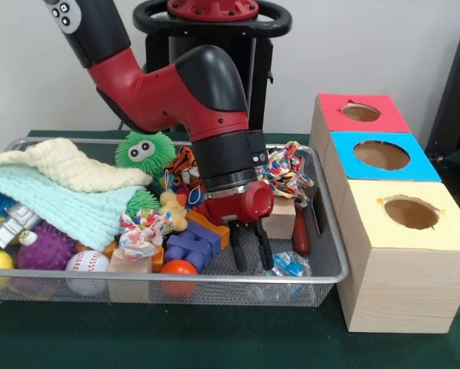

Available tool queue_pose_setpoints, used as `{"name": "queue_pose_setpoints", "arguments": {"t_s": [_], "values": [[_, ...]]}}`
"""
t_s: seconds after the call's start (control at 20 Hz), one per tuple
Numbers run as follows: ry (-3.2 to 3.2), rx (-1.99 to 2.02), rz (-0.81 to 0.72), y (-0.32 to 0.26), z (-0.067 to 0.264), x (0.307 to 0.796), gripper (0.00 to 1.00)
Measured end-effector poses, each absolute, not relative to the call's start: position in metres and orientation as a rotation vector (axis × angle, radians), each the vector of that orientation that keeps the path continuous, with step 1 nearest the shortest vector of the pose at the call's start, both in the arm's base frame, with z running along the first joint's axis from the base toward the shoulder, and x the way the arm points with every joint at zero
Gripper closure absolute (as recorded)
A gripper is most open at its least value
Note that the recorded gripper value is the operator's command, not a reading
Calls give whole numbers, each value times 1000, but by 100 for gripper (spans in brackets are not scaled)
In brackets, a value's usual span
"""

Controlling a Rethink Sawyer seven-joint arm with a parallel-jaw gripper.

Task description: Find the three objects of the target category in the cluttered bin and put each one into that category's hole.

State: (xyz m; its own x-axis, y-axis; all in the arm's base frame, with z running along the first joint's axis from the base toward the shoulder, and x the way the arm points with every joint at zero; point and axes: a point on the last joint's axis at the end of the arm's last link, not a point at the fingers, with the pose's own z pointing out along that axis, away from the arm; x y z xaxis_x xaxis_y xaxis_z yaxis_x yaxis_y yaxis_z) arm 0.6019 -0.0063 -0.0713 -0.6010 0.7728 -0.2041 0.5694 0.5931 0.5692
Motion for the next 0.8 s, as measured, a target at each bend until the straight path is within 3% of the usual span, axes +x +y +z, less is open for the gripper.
{"name": "queue_pose_setpoints", "arguments": {"t_s": [0.8], "values": [[2490, 907, 814, 15, -60, 590, 0]]}}
